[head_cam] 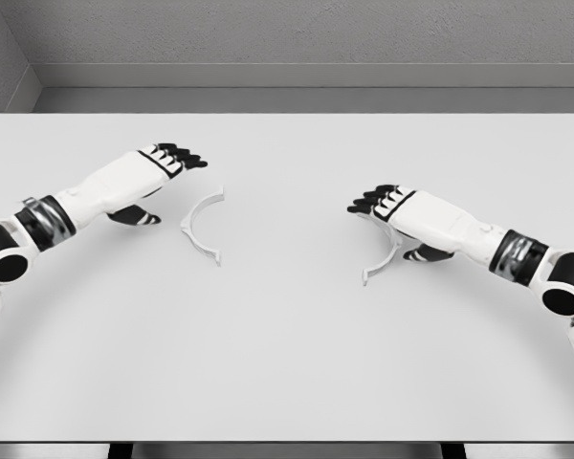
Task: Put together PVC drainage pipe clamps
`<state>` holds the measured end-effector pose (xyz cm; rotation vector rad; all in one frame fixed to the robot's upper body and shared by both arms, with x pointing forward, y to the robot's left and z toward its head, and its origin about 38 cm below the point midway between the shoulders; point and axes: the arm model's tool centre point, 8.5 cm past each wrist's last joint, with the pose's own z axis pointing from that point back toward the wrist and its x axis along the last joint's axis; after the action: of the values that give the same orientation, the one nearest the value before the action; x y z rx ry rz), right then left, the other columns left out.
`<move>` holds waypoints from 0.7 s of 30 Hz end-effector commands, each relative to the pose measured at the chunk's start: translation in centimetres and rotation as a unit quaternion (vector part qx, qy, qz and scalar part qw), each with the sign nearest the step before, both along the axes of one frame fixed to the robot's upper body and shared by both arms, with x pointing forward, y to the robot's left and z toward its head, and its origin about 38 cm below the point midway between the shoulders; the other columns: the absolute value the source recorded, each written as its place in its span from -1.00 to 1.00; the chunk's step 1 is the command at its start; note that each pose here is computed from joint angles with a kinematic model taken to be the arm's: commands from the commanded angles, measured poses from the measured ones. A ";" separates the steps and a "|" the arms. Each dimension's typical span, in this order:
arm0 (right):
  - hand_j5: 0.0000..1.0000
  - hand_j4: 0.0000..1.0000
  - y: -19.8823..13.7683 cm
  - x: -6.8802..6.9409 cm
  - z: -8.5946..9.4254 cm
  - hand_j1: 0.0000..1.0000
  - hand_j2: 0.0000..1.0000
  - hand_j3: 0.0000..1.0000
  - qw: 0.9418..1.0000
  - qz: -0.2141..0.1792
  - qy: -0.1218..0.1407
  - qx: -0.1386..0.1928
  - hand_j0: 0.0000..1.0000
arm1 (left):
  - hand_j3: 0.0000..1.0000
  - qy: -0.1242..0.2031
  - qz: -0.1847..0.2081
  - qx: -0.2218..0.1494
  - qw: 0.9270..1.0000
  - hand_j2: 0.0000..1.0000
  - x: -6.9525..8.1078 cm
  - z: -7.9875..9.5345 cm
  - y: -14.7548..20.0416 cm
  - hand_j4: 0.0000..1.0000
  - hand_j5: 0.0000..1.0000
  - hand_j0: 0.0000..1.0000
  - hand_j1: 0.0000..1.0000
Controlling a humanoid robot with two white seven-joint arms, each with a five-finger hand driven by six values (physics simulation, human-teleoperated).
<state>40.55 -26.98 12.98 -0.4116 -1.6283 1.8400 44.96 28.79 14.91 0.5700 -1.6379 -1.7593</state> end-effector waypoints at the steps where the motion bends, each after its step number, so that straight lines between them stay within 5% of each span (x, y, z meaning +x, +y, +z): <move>1: 1.00 1.00 -0.1 0.1 -0.3 1.00 1.00 1.00 1.000 -0.002 0.005 0.000 1.00 | 1.00 0.010 -0.001 -0.004 1.000 1.00 0.1 -0.7 -0.4 1.00 1.00 1.00 1.00; 21: 1.00 1.00 0.8 0.7 -0.3 1.00 1.00 1.00 1.000 -0.002 0.002 0.005 1.00 | 1.00 0.029 -0.004 -0.018 0.999 1.00 0.6 -2.2 -2.1 1.00 1.00 1.00 1.00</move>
<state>41.21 -26.27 12.57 -0.4106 -1.6270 1.8350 45.56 27.00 12.68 0.4992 -1.6196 -1.7427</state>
